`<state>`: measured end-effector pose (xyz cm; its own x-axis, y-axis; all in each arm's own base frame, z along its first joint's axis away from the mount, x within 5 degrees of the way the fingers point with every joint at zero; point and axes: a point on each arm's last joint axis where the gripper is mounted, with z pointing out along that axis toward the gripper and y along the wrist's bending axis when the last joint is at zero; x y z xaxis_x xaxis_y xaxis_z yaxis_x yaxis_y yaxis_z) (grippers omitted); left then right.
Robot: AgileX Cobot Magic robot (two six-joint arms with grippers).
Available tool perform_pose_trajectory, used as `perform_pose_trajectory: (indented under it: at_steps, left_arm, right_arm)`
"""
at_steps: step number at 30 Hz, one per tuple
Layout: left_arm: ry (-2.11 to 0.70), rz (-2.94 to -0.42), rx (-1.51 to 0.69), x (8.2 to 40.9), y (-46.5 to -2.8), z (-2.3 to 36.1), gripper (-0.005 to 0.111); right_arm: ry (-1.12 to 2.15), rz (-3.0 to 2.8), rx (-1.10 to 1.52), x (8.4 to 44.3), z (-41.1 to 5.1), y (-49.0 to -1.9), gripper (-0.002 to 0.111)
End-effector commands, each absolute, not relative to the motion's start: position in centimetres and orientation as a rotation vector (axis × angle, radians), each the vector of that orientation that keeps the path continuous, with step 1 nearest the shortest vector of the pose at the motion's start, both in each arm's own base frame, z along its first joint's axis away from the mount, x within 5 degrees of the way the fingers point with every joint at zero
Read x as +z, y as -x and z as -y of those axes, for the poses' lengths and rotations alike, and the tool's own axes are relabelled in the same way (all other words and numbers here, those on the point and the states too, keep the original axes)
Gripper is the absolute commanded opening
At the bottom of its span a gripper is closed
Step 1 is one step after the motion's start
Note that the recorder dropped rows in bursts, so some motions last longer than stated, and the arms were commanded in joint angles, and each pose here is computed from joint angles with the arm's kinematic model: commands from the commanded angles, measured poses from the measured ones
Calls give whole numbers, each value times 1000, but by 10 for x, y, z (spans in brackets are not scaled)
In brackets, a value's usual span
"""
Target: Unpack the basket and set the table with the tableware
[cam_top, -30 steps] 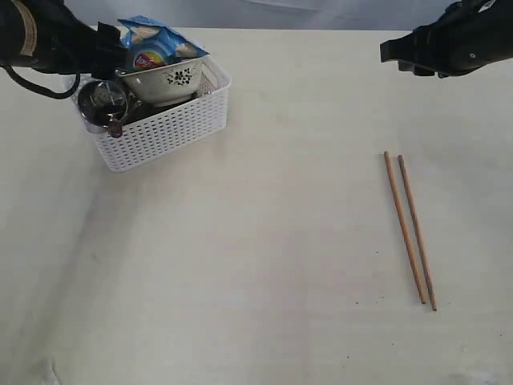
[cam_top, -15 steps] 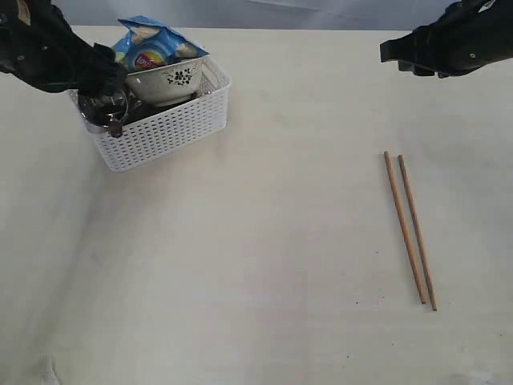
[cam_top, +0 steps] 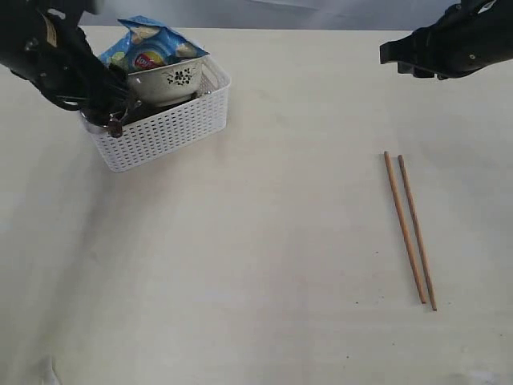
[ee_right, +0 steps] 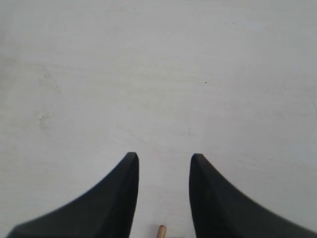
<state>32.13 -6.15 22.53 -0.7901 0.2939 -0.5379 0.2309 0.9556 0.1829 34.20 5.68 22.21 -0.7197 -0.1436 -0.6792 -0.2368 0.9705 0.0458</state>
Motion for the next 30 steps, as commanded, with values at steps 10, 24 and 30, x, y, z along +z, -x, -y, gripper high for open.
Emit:
perform_pose_trajectory:
  at_steps: [10, 24, 30]
  left_arm:
    - [-436, -2475, 186, 214, -333, 62, 74]
    - [-355, -2380, 121, 233, -332, 64, 74]
    - [-384, -2435, 176, 230, -328, 61, 74]
  right_arm:
    - [259, -2390, 164, 221, -55, -343, 34]
    - [258, -2388, 163, 221, -54, -343, 34]
    - [258, -2388, 163, 221, -54, -343, 34]
